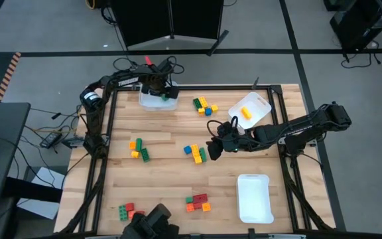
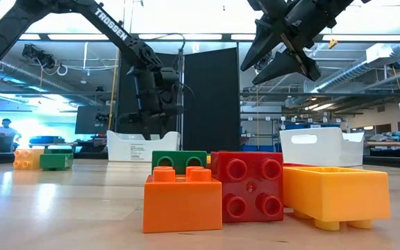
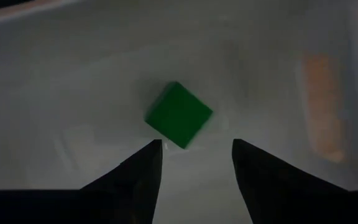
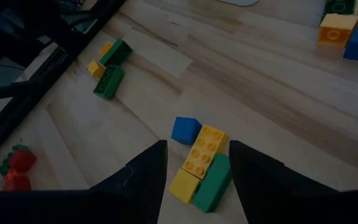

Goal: Sort blocks by size
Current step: Put the green 4 stud gamepiece into the bottom white bin

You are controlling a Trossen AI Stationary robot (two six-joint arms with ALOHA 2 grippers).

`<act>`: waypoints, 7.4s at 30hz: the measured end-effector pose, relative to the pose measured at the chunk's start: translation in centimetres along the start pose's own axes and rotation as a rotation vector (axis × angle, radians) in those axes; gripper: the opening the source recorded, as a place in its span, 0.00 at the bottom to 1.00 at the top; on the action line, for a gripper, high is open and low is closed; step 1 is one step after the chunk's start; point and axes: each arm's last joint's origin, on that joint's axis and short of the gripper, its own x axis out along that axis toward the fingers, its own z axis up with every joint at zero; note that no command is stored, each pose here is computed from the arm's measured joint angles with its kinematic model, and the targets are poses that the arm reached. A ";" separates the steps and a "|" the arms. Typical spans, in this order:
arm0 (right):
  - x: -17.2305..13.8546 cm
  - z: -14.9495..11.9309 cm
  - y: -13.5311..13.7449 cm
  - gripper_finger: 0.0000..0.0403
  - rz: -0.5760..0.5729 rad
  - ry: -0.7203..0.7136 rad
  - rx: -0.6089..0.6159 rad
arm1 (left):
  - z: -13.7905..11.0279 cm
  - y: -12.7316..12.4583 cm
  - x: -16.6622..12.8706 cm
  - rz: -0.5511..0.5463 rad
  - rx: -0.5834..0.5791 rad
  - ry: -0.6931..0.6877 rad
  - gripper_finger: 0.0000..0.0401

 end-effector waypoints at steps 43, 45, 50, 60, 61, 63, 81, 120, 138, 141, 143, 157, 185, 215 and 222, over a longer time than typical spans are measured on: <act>0.0 -0.3 0.3 0.46 0.092 0.090 -0.306 | -24.1 -9.7 -12.0 -0.398 0.918 -0.212 0.51; 0.0 -0.3 0.3 0.46 0.104 0.106 -0.327 | -26.0 -8.3 -11.2 -0.446 0.872 -0.202 0.51; 0.0 -0.4 0.3 0.46 0.125 0.125 -0.361 | -28.4 -6.2 -9.6 -0.525 0.734 -0.175 0.51; 0.0 -0.4 0.3 0.47 0.141 0.130 -0.450 | -29.6 -4.7 -6.9 -0.418 0.853 -0.274 0.51; 0.0 -0.4 0.3 0.48 0.144 0.133 -0.450 | -29.9 -4.6 -6.9 -0.413 0.885 -0.290 0.51; -0.1 -0.5 0.4 0.51 0.165 0.153 -0.450 | -30.3 -4.5 -6.8 -0.412 0.925 -0.312 0.51; -1.4 -0.5 1.8 0.73 0.156 0.197 -0.413 | -32.5 -2.7 -9.4 -0.426 1.104 -0.443 0.51; 6.4 -5.5 17.0 0.69 -0.120 0.595 -0.591 | -33.6 4.5 -8.8 -0.623 1.112 -0.503 0.51; 9.7 -11.2 17.6 0.68 0.039 0.723 -0.833 | -33.7 4.5 -8.8 -0.627 1.132 -0.491 0.51; 9.6 -11.1 17.9 0.68 0.064 0.707 -0.852 | -33.7 4.5 -8.8 -0.627 1.132 -0.491 0.51; 9.7 -11.1 18.1 0.67 0.097 0.690 -0.878 | -33.7 4.5 -8.8 -0.627 1.132 -0.491 0.51; 11.5 -11.8 17.1 0.65 0.118 0.689 -0.904 | -33.7 4.5 -8.8 -0.633 1.109 -0.484 0.51; 12.8 -12.8 15.8 0.38 0.102 0.713 -0.828 | -33.7 4.5 -8.8 -0.632 1.109 -0.483 0.51; 7.9 -2.5 18.6 0.26 -0.187 0.402 -0.623 | -33.5 3.9 -9.5 -0.707 1.065 -0.534 0.51; -0.5 0.9 17.4 0.26 -0.297 0.246 -0.469 | -33.5 3.8 -9.5 -0.713 1.060 -0.539 0.51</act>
